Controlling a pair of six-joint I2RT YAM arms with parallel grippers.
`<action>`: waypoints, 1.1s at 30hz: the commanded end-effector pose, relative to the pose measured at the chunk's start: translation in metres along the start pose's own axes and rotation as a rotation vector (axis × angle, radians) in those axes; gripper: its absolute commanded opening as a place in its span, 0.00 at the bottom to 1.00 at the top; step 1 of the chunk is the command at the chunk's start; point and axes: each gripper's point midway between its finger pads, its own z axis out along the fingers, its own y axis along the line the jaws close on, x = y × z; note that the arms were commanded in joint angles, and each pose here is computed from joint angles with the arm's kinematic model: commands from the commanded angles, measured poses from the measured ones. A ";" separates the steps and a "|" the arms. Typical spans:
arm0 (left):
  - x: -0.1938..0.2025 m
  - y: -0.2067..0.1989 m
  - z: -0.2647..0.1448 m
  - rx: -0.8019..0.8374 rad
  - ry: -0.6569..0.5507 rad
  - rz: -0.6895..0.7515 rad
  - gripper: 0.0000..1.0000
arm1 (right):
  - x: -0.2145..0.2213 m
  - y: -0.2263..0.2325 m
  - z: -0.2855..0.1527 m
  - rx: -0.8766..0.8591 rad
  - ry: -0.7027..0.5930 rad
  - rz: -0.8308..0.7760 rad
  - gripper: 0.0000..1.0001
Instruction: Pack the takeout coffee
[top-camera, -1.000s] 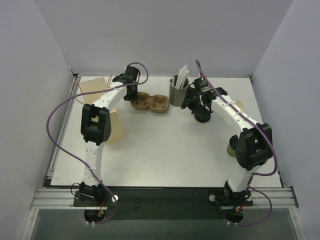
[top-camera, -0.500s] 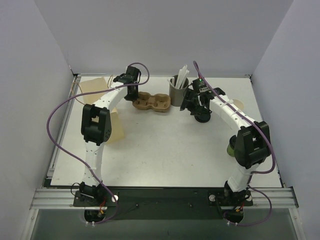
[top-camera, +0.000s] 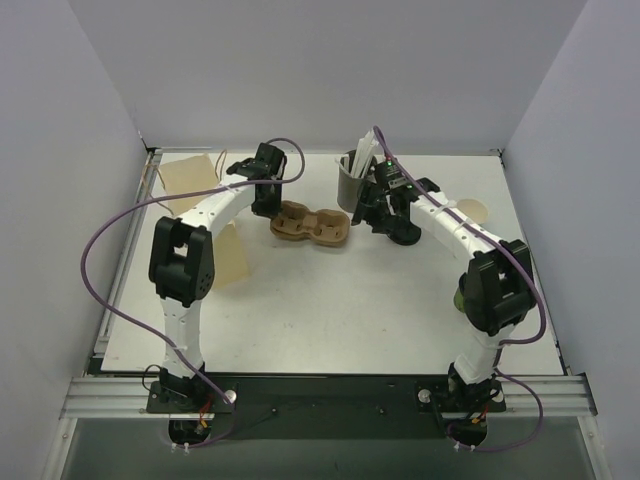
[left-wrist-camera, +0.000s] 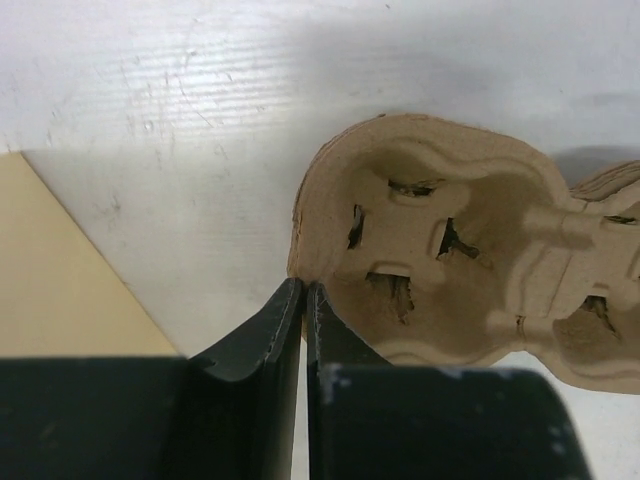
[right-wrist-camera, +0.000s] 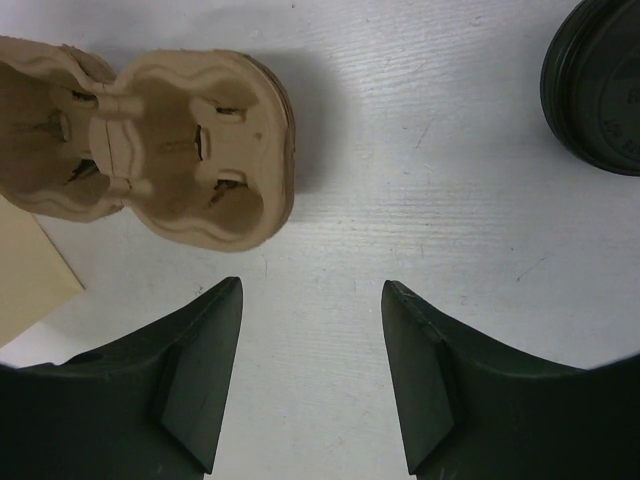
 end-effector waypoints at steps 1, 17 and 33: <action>-0.011 -0.010 -0.036 0.068 -0.064 -0.022 0.00 | 0.004 0.011 0.010 -0.002 0.011 -0.033 0.53; -0.034 -0.021 -0.072 0.165 -0.120 -0.102 0.00 | 0.012 0.017 0.022 0.082 0.036 -0.077 0.48; -0.031 -0.021 -0.070 0.256 -0.082 -0.180 0.00 | 0.014 0.021 0.042 0.108 0.064 -0.091 0.45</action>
